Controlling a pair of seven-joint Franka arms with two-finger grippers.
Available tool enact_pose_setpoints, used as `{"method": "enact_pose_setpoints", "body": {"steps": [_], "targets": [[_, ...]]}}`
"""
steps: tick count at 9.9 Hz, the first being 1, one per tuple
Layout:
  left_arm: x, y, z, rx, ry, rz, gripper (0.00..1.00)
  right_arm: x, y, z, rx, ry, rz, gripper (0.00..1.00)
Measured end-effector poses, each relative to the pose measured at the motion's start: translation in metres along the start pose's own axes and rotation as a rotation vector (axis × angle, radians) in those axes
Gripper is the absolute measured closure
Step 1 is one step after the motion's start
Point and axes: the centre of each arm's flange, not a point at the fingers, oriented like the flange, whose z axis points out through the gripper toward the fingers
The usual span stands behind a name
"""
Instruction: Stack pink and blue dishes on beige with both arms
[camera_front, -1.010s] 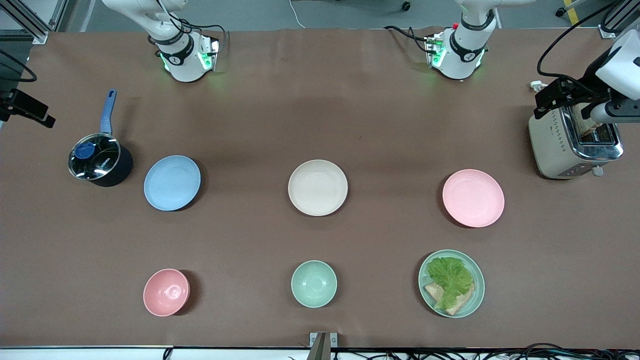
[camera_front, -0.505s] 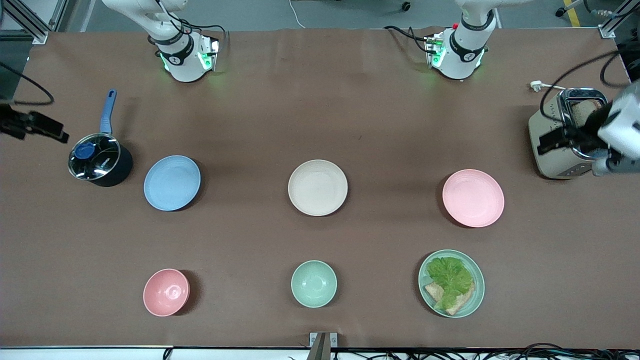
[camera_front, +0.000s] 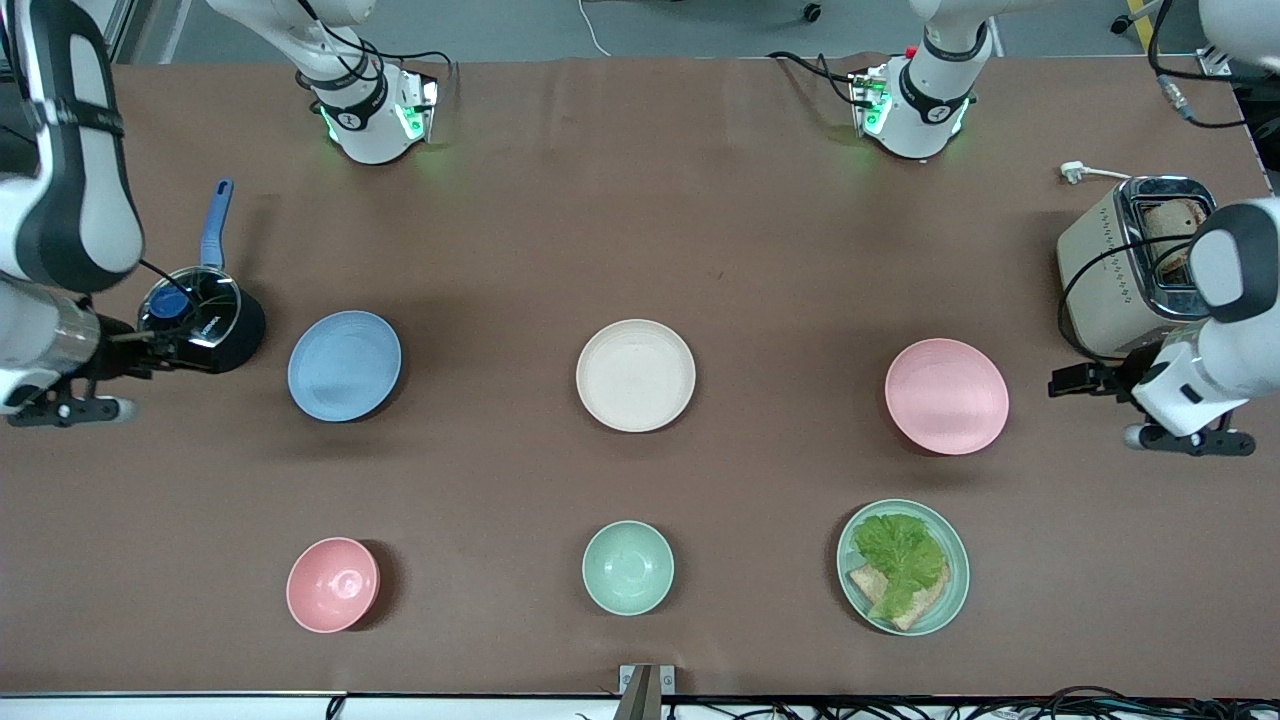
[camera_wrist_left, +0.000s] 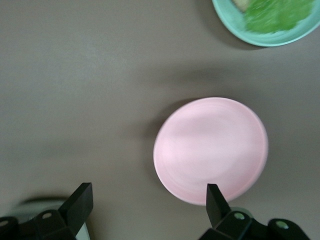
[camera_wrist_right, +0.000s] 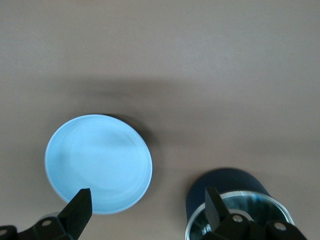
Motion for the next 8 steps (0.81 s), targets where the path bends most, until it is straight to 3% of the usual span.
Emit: {"method": "enact_pose_setpoints", "body": {"steps": [2, 4, 6, 7, 8], "targets": [[-0.001, -0.012, 0.055, -0.005, 0.010, 0.054, 0.01, 0.002, 0.005, 0.065, 0.089, -0.010, -0.054, 0.00], [-0.001, -0.014, 0.099, -0.020, -0.015, 0.086, 0.05, 0.000, 0.010, 0.114, 0.113, -0.004, -0.091, 0.00], [-0.001, -0.012, 0.127, -0.037, -0.049, 0.097, 0.22, -0.005, 0.019, 0.139, 0.119, -0.010, -0.109, 0.03], [-0.002, -0.010, 0.136, -0.043, -0.061, 0.099, 0.26, -0.009, 0.024, 0.150, 0.150, -0.015, -0.101, 0.04], [-0.002, -0.009, 0.141, -0.048, -0.069, 0.101, 0.41, -0.014, 0.025, 0.162, 0.183, -0.021, -0.111, 0.08]]}}
